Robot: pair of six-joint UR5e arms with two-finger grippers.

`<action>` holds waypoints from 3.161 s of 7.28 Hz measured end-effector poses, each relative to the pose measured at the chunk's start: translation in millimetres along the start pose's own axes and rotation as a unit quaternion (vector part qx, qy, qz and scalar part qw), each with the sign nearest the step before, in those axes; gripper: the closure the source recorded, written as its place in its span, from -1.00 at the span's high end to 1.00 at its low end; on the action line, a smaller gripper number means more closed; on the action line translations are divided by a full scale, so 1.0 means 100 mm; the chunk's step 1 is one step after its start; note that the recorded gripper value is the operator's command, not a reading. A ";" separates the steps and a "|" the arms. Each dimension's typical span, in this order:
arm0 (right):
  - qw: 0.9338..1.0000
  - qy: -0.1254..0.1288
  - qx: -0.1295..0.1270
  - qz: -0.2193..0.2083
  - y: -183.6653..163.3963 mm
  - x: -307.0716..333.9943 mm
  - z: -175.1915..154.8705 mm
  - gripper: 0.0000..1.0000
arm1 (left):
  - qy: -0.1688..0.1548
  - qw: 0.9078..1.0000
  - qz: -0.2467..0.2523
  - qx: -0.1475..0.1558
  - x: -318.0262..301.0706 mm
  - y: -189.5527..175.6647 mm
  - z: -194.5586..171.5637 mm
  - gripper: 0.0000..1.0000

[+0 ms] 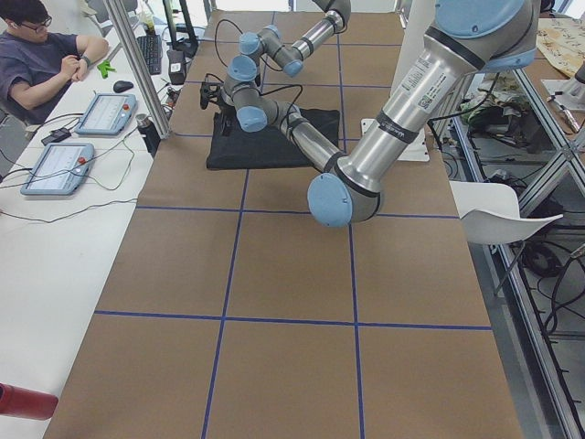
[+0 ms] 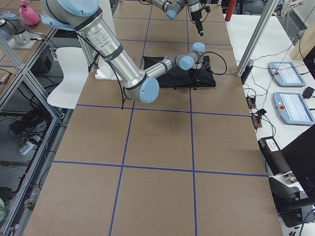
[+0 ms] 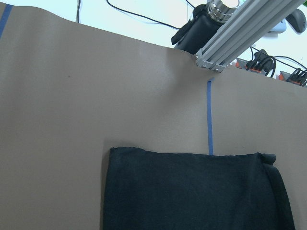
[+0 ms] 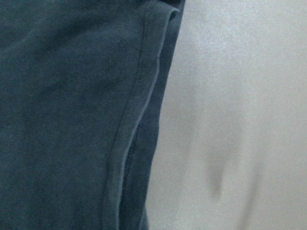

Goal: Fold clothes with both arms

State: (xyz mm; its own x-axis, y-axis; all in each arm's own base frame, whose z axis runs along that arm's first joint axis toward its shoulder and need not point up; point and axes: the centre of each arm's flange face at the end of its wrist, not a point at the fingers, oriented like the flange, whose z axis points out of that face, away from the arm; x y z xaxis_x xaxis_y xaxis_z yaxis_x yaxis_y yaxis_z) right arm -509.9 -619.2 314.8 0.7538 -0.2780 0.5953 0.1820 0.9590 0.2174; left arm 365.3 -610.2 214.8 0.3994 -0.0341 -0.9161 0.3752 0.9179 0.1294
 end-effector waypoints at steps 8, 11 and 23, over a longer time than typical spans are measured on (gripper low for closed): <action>1.000 0.007 -0.010 0.001 0.00 0.06 0.14 1.00 | 0.004 1.000 0.002 0.002 0.02 -0.01 -0.05 1.00; 1.000 -0.020 -0.015 0.006 -0.05 0.10 -0.03 1.00 | 0.008 1.000 0.004 0.004 0.05 0.01 -0.13 1.00; 0.970 -0.199 -0.059 0.124 1.90 0.58 -1.42 1.00 | 0.054 0.971 -0.118 -0.199 -0.40 3.07 -0.05 1.00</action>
State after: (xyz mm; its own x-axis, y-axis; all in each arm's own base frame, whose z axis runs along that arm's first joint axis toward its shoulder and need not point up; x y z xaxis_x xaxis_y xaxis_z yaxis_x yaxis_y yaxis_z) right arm -342.3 -445.3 281.1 0.4849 -0.0140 0.8745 0.1148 0.9922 -0.0478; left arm 460.6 -325.2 289.6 0.2430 -0.2409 -0.9396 0.0834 0.9703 -0.2272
